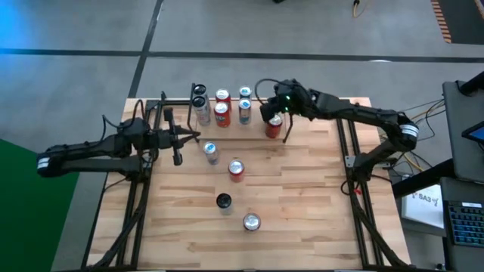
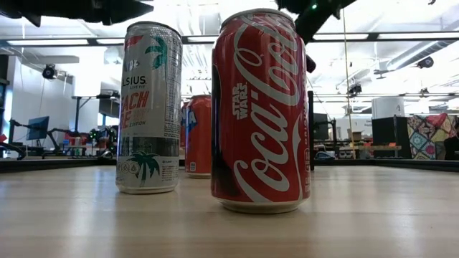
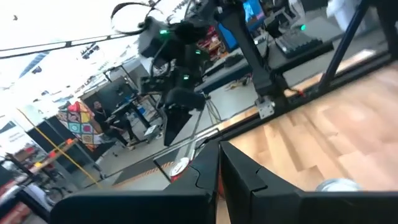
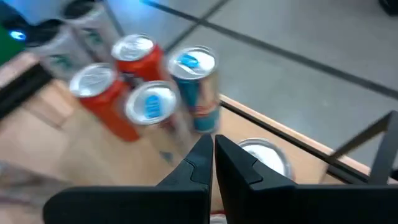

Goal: Place canned beverage on shelf
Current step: Put the top red soda can on the shelf aligned with the other red soda can

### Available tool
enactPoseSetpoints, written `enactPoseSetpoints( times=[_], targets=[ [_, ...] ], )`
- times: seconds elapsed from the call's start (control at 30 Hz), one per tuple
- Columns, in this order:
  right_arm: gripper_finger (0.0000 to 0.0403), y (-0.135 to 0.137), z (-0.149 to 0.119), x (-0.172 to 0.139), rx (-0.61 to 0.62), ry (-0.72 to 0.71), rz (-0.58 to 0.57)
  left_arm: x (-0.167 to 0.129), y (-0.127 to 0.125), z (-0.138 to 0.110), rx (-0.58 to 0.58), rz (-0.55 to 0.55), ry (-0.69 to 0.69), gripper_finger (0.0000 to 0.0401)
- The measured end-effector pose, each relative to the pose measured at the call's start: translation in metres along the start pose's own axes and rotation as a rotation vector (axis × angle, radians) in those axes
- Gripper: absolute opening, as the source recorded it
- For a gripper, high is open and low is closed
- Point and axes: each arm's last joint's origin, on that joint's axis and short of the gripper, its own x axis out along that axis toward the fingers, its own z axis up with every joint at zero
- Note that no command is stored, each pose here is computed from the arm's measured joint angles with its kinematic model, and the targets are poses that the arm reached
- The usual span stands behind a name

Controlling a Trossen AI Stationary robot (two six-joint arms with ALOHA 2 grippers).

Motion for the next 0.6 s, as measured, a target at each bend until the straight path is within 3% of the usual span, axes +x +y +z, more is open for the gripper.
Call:
enactPoseSetpoints(
  times=[0.2,0.6],
  targets=[
    [0.0009,0.004,0.011,0.017,-0.033,0.104,-0.06,0.001,0.001,-0.003,0.085,0.002,0.024,0.0],
    [0.0009,0.006,0.007,0.045,-0.001,0.232,-0.165,0.003,0.006,-0.015,0.051,0.043,0.096,0.0]
  ],
)
